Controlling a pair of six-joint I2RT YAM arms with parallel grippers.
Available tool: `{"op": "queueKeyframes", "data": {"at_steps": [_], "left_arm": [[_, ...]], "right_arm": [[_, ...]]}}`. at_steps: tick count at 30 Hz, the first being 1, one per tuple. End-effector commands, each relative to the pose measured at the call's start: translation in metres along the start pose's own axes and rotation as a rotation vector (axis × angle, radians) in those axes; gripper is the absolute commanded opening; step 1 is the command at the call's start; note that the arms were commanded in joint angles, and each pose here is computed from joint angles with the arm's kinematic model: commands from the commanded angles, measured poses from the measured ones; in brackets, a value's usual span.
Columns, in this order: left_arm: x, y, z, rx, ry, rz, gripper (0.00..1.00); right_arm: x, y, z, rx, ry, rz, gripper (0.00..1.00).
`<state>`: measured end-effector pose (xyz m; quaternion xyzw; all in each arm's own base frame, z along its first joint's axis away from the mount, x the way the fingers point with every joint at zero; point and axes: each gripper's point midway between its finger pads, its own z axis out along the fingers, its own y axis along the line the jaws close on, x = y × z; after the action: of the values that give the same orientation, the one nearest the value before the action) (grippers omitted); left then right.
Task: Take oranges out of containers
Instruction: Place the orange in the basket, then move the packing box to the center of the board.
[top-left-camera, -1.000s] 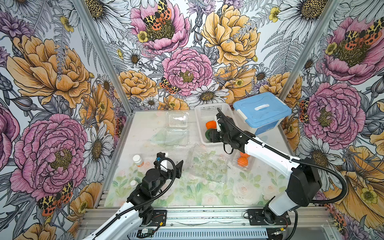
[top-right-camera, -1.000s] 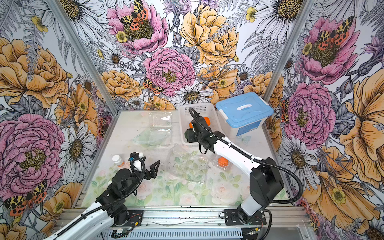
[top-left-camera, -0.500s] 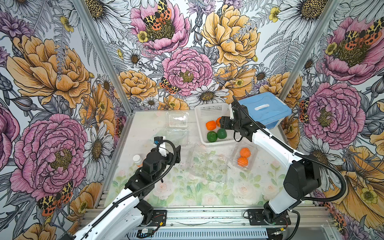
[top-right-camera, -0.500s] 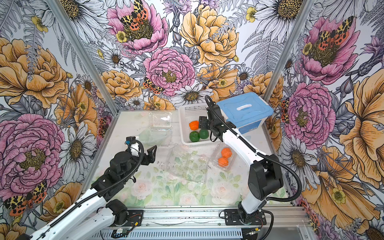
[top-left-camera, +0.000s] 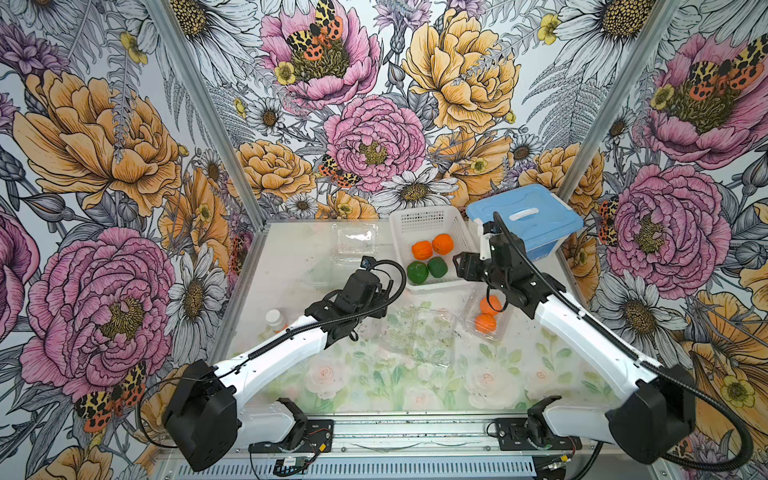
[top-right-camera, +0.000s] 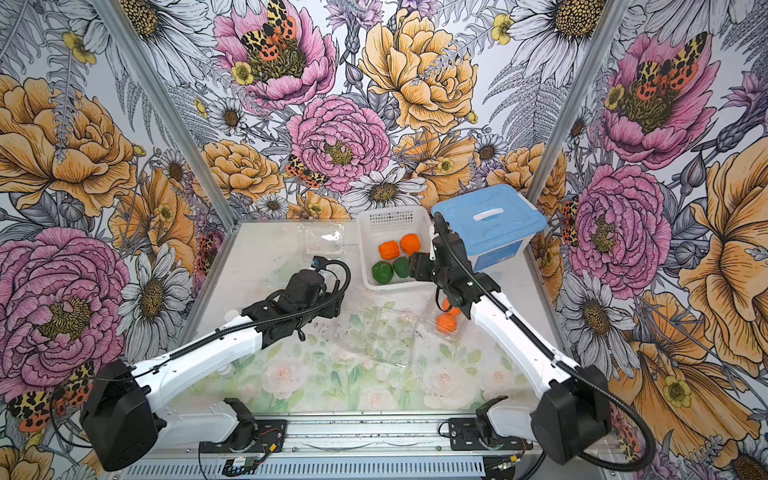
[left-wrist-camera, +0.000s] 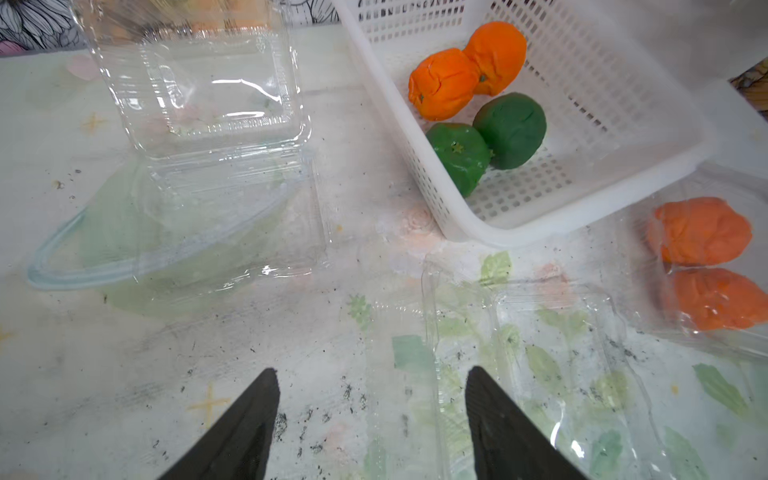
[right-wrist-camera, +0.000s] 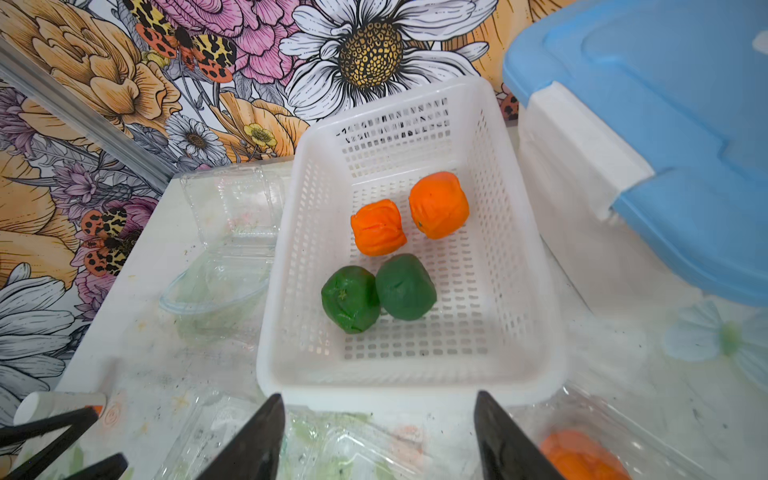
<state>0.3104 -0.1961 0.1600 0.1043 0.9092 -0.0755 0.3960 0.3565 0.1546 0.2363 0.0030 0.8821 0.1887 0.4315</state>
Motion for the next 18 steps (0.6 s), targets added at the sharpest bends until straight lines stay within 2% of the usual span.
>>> {"op": "queueKeyframes", "data": {"at_steps": [1,5,7,12,18], "left_arm": [[-0.007,-0.007,0.002,0.012,0.012,0.022,0.7],[-0.002,-0.016,0.018,0.029,0.062,0.067,0.69],[-0.001,-0.025,0.025,0.048,0.08,0.083,0.64],[0.009,-0.026,0.042,0.012,0.144,0.131,0.61],[0.024,-0.01,0.06,-0.048,0.22,0.14,0.33]], "right_arm": [[0.022,0.004,-0.014,-0.057,0.014,0.056,0.69],[0.041,-0.011,-0.028,-0.027,0.0,0.06,0.69],[0.049,-0.016,-0.032,-0.021,-0.004,0.06,0.69],[0.064,-0.021,-0.032,-0.022,0.018,0.065,0.69],[0.076,-0.025,-0.027,-0.013,0.047,0.074,0.68]]}}
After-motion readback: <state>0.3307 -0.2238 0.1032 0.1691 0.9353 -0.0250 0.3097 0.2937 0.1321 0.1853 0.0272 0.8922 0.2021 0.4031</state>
